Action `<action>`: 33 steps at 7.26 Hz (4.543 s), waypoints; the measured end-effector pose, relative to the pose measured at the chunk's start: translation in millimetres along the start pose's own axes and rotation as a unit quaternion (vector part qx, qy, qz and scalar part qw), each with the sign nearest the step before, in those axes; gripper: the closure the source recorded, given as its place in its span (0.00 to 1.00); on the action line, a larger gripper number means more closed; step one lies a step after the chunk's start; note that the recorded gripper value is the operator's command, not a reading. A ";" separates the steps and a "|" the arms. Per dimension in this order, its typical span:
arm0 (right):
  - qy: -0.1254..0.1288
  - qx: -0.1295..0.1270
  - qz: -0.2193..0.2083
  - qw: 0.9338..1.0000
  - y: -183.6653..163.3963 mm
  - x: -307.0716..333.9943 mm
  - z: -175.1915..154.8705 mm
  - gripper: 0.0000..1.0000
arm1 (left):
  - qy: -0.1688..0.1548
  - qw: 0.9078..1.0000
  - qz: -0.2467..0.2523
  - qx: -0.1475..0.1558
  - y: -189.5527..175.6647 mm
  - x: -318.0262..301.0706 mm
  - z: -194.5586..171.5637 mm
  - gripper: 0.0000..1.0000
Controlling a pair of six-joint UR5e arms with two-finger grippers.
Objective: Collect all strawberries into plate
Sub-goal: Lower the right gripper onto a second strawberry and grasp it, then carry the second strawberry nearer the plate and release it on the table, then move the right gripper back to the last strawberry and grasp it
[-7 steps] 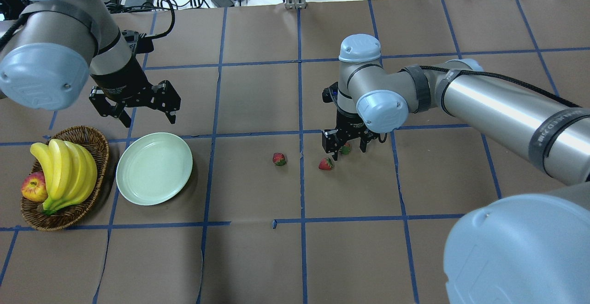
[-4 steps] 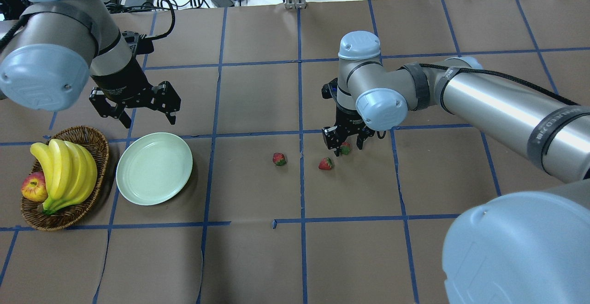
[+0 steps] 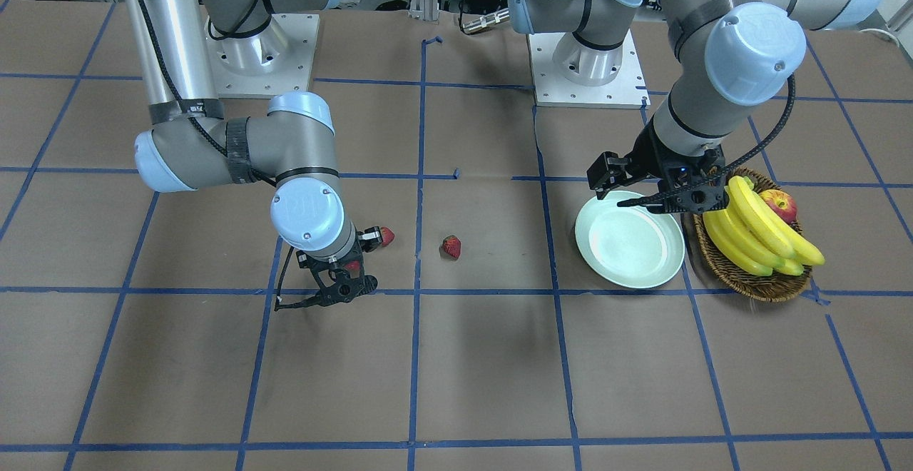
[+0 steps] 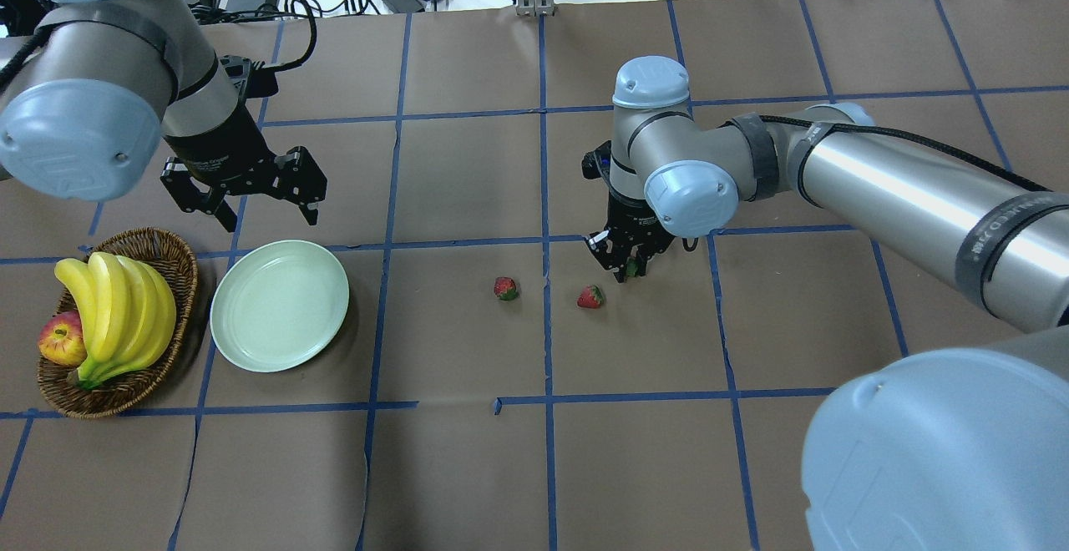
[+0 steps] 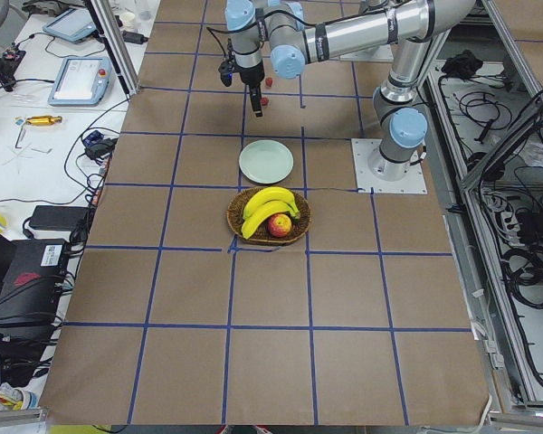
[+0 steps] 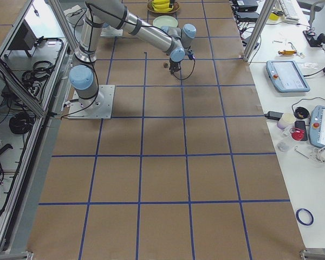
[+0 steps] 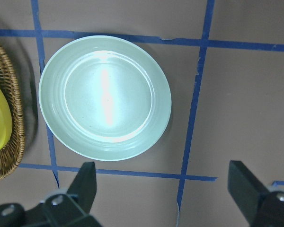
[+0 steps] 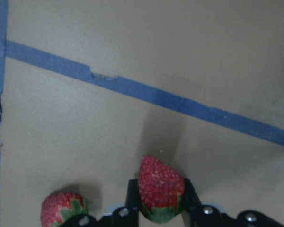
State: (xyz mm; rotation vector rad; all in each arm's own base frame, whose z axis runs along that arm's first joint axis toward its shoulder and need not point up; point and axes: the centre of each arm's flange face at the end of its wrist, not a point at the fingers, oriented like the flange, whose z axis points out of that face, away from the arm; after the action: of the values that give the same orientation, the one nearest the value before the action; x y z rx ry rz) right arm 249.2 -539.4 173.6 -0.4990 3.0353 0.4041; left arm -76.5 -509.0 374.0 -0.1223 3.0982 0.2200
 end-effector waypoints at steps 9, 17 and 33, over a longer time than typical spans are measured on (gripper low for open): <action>-0.054 0.098 -0.026 0.993 -6.1 -153.9 -82.6 1.00 | 0.000 1.000 -0.002 0.005 1.0 -3.3 -5.2 0.00; -0.078 0.083 -0.060 0.992 -20.7 -210.4 -12.7 0.08 | 0.002 1.000 -0.002 0.000 0.4 -1.2 0.2 0.00; -0.014 -0.021 -0.102 0.995 25.4 -70.2 7.1 0.12 | -0.001 1.000 0.012 -0.011 4.3 12.3 10.7 0.00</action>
State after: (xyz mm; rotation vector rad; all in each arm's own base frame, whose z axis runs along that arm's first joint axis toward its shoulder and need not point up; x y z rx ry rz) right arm 307.5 -492.6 178.6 -0.7882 2.9153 0.4605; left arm -88.8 -504.2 363.5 -0.0858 3.0982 0.2538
